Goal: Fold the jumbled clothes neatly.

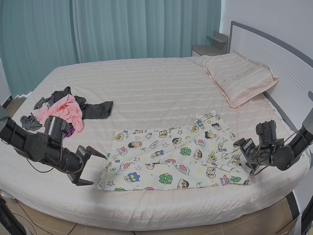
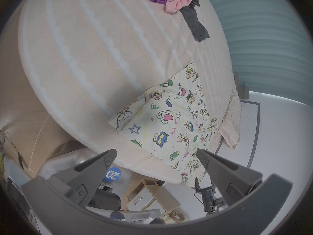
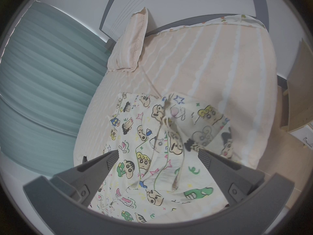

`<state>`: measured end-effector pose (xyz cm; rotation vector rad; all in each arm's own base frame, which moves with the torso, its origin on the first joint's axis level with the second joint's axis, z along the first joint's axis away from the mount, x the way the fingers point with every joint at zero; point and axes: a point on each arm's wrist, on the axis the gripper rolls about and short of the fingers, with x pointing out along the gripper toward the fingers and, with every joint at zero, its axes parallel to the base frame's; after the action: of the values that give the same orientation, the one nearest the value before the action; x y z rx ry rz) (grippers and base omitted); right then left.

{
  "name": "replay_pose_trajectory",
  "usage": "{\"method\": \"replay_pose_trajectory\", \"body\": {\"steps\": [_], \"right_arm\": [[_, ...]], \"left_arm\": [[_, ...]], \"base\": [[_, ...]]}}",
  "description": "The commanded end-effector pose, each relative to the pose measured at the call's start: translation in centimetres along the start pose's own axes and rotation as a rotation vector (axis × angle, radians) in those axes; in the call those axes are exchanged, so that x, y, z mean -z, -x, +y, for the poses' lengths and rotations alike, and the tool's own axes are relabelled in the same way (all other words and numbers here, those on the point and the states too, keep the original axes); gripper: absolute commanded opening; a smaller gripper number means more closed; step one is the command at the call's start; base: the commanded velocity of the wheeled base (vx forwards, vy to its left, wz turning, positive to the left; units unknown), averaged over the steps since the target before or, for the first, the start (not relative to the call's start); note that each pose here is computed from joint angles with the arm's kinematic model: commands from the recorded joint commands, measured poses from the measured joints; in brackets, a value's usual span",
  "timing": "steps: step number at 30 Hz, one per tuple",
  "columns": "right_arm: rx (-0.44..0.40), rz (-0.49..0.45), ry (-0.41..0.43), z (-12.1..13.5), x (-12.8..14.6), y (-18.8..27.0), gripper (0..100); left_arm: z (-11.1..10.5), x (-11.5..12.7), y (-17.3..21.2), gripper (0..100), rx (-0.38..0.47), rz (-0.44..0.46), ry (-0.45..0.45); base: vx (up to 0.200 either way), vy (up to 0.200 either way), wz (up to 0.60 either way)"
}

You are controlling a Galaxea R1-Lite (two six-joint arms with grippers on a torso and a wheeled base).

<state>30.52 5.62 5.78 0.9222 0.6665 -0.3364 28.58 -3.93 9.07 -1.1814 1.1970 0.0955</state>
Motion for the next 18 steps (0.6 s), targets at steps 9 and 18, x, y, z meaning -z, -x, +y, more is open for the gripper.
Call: {"method": "replay_pose_trajectory", "body": {"steps": [9,18], "right_arm": [[0.029,-0.022,0.02,-1.1,1.9,-2.8,100],[0.046,-0.019,0.019,-1.6,2.4,-4.4,100]], "left_arm": [[0.7,0.9,0.3,100,-0.01,0.016,-0.001],[1.1,1.2,-0.3,100,-0.024,0.024,-0.005]], "base": [[0.0,0.0,0.0],[0.0,0.0,0.0]]}}
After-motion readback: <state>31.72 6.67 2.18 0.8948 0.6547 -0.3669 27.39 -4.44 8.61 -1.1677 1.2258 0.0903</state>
